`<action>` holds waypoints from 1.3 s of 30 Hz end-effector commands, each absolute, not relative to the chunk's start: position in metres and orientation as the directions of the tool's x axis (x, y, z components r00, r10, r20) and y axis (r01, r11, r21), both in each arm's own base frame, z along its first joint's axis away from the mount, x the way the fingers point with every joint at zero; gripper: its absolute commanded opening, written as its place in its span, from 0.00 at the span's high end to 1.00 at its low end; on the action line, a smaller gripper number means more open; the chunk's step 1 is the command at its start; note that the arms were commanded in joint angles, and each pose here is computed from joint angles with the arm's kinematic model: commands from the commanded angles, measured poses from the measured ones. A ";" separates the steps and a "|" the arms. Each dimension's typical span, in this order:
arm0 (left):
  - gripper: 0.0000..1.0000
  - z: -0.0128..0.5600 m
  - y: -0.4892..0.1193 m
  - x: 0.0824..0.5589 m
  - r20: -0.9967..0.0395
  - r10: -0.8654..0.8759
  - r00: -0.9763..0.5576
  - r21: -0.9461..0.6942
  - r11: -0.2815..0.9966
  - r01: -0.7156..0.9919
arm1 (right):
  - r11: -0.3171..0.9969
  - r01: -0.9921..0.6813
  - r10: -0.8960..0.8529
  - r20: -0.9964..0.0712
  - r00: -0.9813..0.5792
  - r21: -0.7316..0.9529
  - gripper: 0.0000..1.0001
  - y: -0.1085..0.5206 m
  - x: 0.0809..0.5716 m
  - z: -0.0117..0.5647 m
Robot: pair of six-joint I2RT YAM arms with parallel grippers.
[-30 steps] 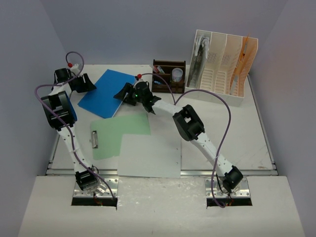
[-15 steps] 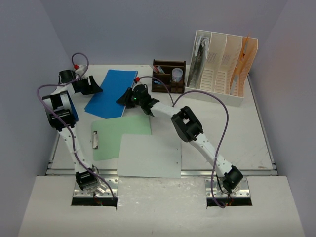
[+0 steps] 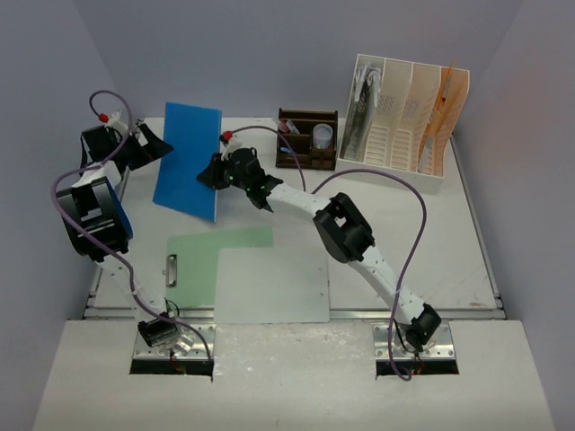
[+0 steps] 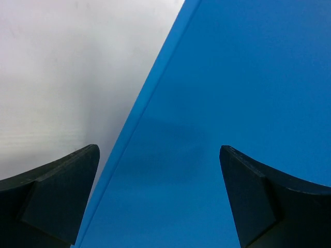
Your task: Organize the desk
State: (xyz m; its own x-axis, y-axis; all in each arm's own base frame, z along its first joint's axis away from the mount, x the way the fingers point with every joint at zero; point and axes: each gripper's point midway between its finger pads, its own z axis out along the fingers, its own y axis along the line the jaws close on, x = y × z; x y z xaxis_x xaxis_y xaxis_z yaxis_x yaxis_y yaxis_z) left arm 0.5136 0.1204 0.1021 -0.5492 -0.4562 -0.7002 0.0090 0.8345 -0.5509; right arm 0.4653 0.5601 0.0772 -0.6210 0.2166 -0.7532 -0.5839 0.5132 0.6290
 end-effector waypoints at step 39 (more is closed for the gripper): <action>0.00 0.312 0.104 0.417 -0.867 -0.458 -0.196 -0.490 0.854 0.175 | 0.702 0.309 -0.367 0.046 0.929 -0.642 1.00 0.401 0.279 0.425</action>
State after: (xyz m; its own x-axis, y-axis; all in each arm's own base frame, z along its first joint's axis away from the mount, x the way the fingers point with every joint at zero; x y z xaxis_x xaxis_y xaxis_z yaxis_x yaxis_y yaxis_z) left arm 0.4252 0.1075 0.2822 -0.2628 -0.4847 -0.8343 0.1246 0.8404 -0.5274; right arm 0.3421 0.4664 0.2887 0.8947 -0.4110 -0.1749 0.0002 0.3921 -0.9199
